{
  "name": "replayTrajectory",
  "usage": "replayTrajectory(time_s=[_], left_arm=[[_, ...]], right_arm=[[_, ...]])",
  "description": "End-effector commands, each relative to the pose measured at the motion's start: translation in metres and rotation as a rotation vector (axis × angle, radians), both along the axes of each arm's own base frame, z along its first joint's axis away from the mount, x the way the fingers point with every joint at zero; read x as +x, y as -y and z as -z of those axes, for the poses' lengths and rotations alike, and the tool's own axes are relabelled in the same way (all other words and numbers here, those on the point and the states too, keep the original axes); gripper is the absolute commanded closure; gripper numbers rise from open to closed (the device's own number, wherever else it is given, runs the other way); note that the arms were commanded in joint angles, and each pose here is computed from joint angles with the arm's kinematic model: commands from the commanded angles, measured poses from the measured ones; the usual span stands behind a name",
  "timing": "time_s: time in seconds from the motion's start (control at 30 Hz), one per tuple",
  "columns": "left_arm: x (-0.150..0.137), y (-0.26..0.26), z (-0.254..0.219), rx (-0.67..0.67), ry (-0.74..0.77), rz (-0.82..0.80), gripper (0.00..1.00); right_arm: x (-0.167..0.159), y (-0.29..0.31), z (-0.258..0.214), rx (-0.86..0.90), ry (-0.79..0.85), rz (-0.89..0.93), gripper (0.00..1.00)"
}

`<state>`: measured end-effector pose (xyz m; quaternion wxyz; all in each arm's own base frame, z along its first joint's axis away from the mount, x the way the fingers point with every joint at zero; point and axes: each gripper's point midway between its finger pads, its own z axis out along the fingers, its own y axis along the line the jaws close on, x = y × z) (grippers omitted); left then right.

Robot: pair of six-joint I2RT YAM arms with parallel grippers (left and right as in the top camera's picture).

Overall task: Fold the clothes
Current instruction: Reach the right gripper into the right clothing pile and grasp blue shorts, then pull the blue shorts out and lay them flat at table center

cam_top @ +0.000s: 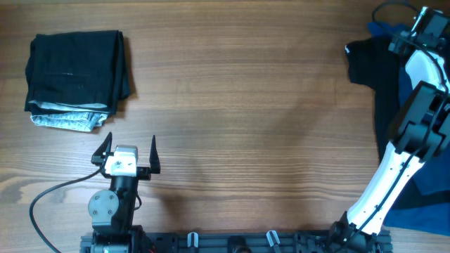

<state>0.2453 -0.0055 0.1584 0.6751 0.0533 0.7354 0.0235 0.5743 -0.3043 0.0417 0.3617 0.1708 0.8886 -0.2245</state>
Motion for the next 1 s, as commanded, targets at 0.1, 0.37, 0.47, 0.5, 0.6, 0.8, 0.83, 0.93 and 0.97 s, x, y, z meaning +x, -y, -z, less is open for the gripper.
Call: replayTrajectory(time_s=[0.1,0.37,0.47,0.5,0.6,0.8,0.83,0.93,0.97], left_arm=[[0.000,0.003,0.002,0.015,-0.001,0.018,0.00],[0.000,0.003,0.002,0.015,-0.001,0.018,0.00],[0.000,0.003,0.002,0.015,-0.001,0.018,0.00],[0.000,0.003,0.002,0.015,-0.001,0.018,0.00],[0.000,0.003,0.002,0.015,-0.001,0.018,0.00],[0.000,0.003,0.002,0.015,-0.001,0.018,0.00],[0.000,0.003,0.002,0.015,-0.001,0.018,0.00],[0.000,0.003,0.002,0.015,-0.001,0.018,0.00],[0.000,0.003,0.002,0.015,-0.001,0.018,0.00]], right_arm=[[-0.005,0.009,0.014,-0.036,-0.039,0.039,0.11],[-0.005,0.013,0.002,-0.060,-0.030,0.039,0.62],[-0.002,0.014,-0.029,-0.080,0.015,0.041,0.80],[-0.001,0.015,-0.041,-0.087,0.033,0.041,0.86],[-0.002,0.015,-0.063,-0.099,0.061,0.042,0.96],[-0.006,-0.014,-0.091,-0.074,0.030,-0.001,0.96],[-0.003,-0.030,-0.097,-0.053,0.028,-0.043,0.96],[0.008,-0.110,-0.110,0.084,0.023,-0.215,0.96],[0.009,-0.137,-0.110,0.132,0.011,-0.262,0.96]])
